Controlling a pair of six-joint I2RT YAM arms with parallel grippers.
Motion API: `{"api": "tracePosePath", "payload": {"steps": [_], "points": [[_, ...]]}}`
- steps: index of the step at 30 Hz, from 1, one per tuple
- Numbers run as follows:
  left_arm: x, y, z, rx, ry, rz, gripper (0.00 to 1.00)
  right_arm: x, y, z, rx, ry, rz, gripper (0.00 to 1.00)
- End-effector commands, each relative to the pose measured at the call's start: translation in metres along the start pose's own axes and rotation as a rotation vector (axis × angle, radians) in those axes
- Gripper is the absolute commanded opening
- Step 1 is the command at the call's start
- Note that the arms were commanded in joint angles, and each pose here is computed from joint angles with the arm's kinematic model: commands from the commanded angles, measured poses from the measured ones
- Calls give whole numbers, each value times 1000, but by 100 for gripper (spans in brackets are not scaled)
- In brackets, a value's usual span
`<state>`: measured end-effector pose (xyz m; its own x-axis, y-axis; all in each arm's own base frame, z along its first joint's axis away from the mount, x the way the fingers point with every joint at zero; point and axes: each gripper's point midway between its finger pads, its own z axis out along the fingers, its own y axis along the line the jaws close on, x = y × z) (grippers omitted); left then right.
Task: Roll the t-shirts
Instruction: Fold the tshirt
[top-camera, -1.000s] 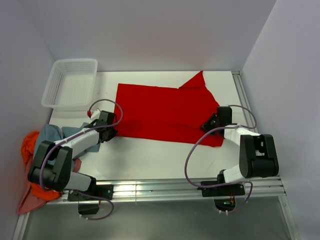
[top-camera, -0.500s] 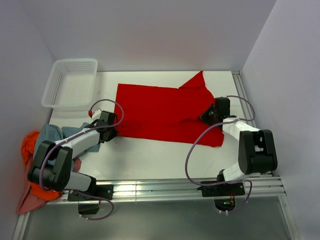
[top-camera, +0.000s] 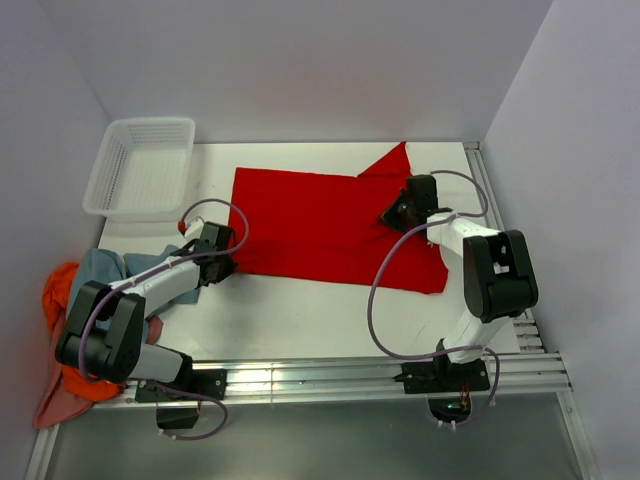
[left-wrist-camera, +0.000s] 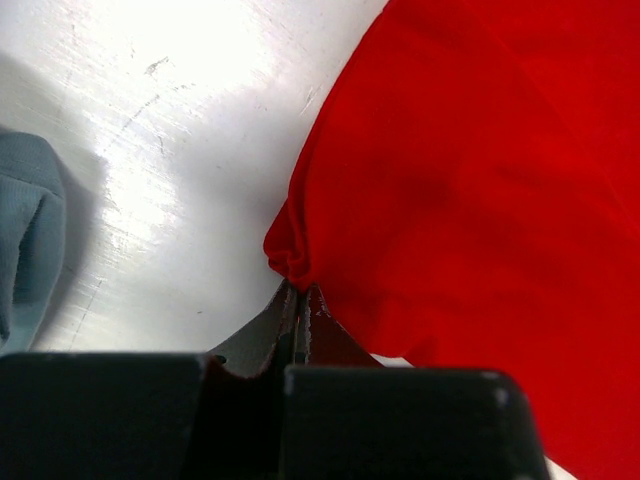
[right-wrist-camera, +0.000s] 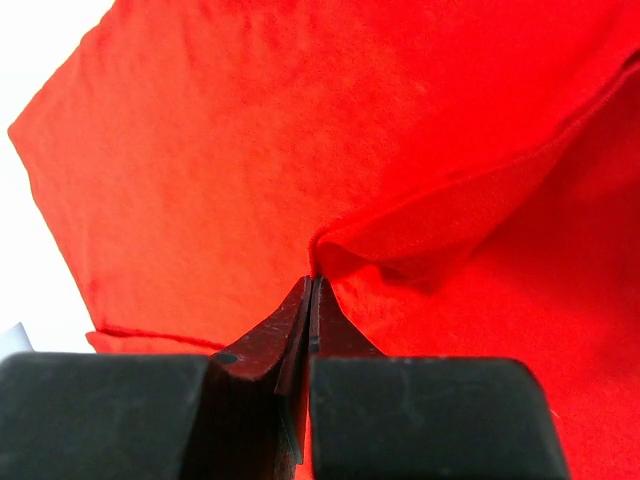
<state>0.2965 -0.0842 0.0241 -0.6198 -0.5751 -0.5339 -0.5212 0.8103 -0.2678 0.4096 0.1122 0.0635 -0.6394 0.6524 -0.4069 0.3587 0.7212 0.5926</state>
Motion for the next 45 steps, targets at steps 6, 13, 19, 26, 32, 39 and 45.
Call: {"api": "tracePosePath", "payload": {"steps": [6, 13, 19, 26, 32, 39, 45], "points": [[-5, -10, -5, 29, -15, 22, 0, -16, 22, 19, -4, -26, -10, 0], [-4, -10, -4, 23, -12, 27, 0, -17, 23, 26, -2, -26, -3, 0], [-3, -10, -4, 20, -14, 28, 0, -17, 34, 22, -89, -39, 17, 0], [-1, -9, -3, 18, -9, 31, 0, -15, 50, 28, -186, -17, 55, 0], [0, -11, -4, 24, -10, 30, 0, -18, 55, 36, -230, -19, 70, 10], [1, -12, -3, 22, -3, 36, 0, -13, 50, 44, -230, -3, 67, 39], [-3, -10, -6, 4, -19, 43, 0, -26, 52, 23, -229, -60, 32, 41]]}}
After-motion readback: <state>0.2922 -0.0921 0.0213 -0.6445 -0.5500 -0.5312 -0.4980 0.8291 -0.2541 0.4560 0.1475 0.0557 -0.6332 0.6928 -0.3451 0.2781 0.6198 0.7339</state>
